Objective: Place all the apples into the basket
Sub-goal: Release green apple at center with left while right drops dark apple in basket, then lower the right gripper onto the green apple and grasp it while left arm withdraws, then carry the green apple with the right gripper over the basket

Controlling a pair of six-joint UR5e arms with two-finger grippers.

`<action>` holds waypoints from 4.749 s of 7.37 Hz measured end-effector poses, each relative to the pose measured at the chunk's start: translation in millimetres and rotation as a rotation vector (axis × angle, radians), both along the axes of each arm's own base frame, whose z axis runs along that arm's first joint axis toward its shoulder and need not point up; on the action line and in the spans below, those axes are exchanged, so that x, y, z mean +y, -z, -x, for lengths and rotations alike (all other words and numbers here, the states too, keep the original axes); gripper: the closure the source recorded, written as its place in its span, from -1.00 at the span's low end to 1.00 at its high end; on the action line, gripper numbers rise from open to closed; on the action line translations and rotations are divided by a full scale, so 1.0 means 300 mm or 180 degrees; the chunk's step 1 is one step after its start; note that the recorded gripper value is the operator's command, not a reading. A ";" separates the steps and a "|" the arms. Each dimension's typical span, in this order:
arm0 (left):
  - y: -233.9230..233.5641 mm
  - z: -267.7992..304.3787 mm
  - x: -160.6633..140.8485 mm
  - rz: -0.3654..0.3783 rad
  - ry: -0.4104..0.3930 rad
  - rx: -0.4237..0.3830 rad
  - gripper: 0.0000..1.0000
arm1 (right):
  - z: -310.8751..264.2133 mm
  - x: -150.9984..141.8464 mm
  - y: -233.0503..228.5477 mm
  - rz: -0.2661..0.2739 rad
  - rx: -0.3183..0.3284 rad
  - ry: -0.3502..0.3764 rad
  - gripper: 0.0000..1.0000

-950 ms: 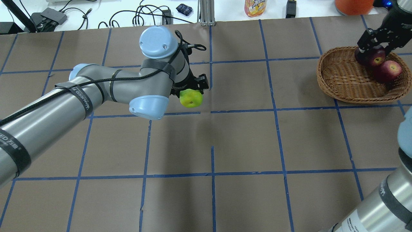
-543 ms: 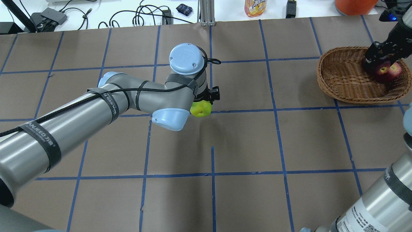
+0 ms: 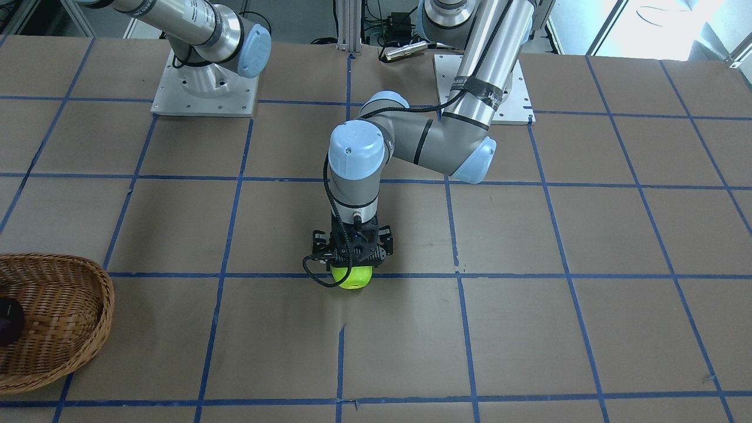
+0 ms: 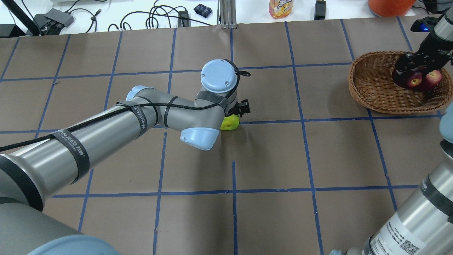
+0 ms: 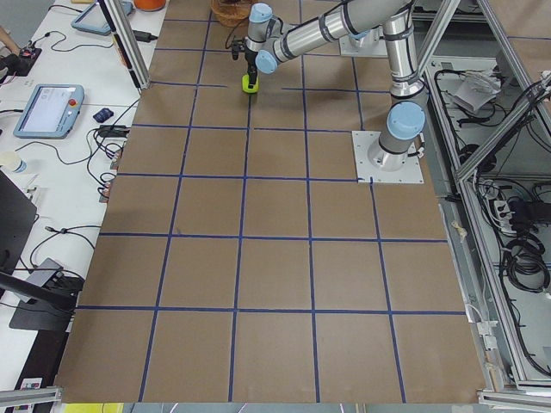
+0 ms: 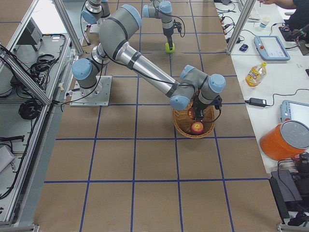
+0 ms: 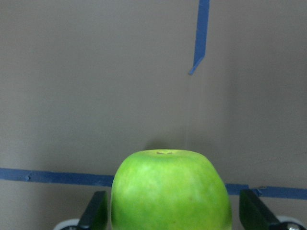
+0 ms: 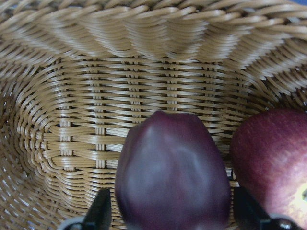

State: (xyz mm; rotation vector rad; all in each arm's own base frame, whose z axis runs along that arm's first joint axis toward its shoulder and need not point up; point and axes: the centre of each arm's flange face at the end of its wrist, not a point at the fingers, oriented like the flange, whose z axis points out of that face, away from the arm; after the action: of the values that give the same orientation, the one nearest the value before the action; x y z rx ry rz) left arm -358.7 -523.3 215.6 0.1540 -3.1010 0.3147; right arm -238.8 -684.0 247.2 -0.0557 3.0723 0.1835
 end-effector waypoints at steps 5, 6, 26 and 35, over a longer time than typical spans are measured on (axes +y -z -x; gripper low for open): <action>-0.565 -0.445 -0.040 -0.0490 0.0061 -0.0131 -1.00 | -0.189 0.001 -0.190 -0.0022 0.0011 0.0091 -1.00; -0.742 -0.520 0.038 -0.0628 0.0047 -0.0136 -1.00 | -0.381 -0.022 -0.249 0.0006 0.0040 -0.0020 -1.00; -1.044 -0.915 0.278 -0.0581 -0.0029 -0.0071 -1.00 | -2.087 0.371 0.162 0.0079 -0.0023 -0.0247 0.85; -1.064 -0.891 0.301 -0.0481 -0.0017 0.0114 -1.00 | -1.199 0.129 -0.298 0.0340 0.0403 0.0434 1.00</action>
State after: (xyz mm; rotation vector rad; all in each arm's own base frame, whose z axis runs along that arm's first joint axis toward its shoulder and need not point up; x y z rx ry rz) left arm -91.5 -433.1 534.9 0.1686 -3.0877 0.0766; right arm 120.9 -645.2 336.5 0.1663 3.1943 0.0162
